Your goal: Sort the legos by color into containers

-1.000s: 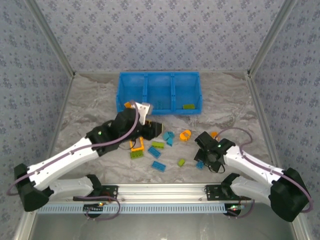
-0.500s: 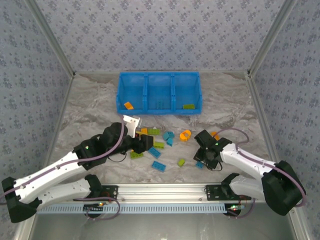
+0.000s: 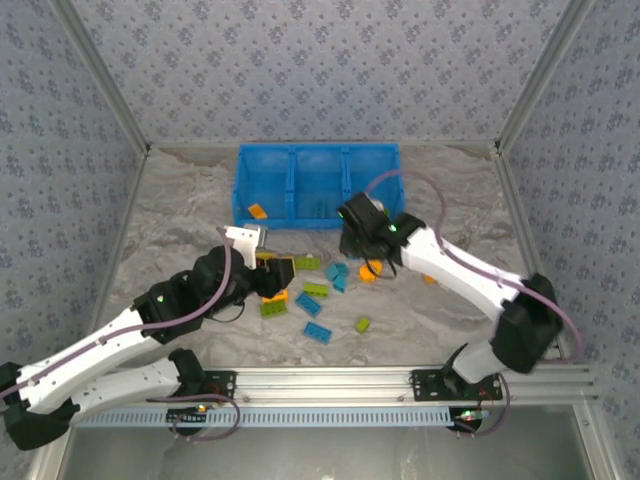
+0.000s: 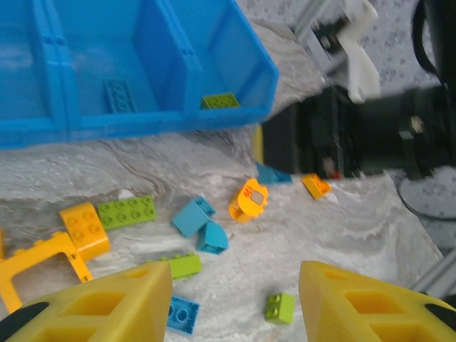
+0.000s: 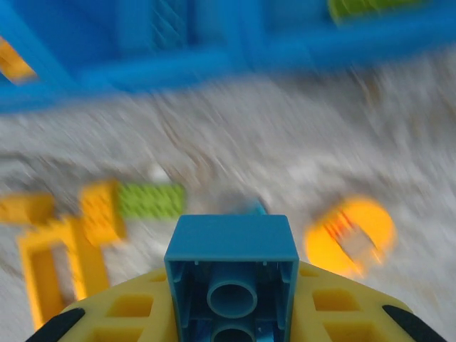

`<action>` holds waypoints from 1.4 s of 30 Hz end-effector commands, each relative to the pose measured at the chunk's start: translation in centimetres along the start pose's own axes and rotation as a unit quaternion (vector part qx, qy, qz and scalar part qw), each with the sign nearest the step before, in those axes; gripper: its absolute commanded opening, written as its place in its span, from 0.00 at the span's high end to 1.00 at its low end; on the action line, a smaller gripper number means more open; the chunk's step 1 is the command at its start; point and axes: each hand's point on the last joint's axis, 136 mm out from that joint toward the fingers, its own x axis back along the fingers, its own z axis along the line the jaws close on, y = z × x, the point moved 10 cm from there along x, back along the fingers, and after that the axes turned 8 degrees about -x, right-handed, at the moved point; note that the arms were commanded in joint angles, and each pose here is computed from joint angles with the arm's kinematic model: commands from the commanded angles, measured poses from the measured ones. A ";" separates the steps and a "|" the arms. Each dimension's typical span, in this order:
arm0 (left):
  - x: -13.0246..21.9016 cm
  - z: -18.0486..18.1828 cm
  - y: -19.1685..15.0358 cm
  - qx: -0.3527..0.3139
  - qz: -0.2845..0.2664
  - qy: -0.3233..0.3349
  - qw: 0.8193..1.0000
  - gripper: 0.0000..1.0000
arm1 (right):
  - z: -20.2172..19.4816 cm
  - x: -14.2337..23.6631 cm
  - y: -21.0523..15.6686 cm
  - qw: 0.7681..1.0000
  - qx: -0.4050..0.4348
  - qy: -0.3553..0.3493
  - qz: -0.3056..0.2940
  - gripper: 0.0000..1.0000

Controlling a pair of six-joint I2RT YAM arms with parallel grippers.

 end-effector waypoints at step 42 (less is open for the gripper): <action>0.8 0.6 0.3 0.023 -0.011 0.047 0.999 0.51 | 8.0 -17.8 11.7 0.998 0.036 0.039 0.012 0.46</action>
